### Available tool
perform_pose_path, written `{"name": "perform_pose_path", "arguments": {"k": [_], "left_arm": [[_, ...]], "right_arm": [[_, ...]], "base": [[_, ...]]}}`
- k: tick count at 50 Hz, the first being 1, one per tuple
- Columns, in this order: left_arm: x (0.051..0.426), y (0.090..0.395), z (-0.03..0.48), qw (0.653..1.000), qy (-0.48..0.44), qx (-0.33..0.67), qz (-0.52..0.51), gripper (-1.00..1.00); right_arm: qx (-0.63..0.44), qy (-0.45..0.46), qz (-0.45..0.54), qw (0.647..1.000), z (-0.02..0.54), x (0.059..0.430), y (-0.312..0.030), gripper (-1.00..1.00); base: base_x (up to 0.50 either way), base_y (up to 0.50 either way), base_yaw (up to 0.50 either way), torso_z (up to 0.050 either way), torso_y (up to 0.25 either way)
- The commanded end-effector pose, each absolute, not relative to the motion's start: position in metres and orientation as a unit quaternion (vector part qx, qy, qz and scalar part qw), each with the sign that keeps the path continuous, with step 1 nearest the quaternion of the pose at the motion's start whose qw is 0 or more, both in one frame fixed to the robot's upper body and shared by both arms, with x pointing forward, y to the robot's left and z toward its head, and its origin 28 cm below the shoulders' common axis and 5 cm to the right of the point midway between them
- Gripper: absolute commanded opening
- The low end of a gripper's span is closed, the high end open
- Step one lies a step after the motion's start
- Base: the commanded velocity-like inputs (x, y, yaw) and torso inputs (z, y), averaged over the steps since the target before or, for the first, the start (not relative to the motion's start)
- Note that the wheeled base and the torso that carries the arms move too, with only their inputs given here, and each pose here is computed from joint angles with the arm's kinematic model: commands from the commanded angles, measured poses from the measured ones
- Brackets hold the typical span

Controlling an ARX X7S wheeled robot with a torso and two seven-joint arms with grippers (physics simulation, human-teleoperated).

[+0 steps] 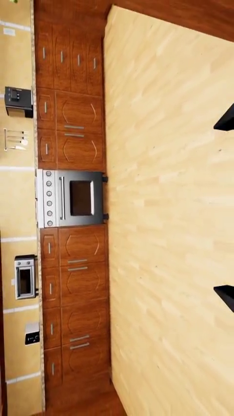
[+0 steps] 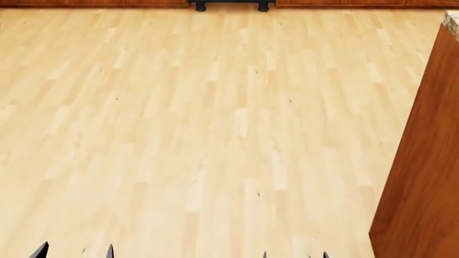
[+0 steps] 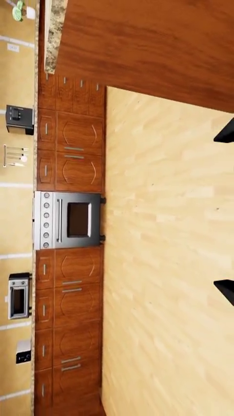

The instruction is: Place the cup inside the bowl on the dining table and move the bowl to any counter.

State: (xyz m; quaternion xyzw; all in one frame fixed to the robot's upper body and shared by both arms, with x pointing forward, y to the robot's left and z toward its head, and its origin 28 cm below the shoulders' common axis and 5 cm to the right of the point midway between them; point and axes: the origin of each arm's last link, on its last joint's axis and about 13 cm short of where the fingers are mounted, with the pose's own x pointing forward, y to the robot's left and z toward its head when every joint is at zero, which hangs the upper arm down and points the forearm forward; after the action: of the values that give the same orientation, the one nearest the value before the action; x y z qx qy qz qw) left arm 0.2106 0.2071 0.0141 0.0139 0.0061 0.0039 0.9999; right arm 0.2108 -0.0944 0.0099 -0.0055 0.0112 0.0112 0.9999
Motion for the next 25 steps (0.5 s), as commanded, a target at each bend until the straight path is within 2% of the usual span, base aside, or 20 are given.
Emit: {"name": "perform_pose_path", "arguments": {"k": [1, 25], "left_arm": [[0.2112, 0.2067, 0.0141, 1.0, 0.006, 0.014, 0.003, 1.0], [0.2103, 0.2072, 0.014, 1.0, 0.007, 0.015, 0.003, 1.0]], "right_arm": [[-0.007, 0.012, 0.011, 1.0, 0.0094, 0.2113, -0.0942, 1.0], [-0.015, 0.015, 0.008, 1.0, 0.0094, 0.2113, -0.0948, 1.0]], "base": [[-0.5, 0.06, 0.0, 0.0, 0.0], [-0.5, 0.01, 0.0, 0.0, 0.0]]}}
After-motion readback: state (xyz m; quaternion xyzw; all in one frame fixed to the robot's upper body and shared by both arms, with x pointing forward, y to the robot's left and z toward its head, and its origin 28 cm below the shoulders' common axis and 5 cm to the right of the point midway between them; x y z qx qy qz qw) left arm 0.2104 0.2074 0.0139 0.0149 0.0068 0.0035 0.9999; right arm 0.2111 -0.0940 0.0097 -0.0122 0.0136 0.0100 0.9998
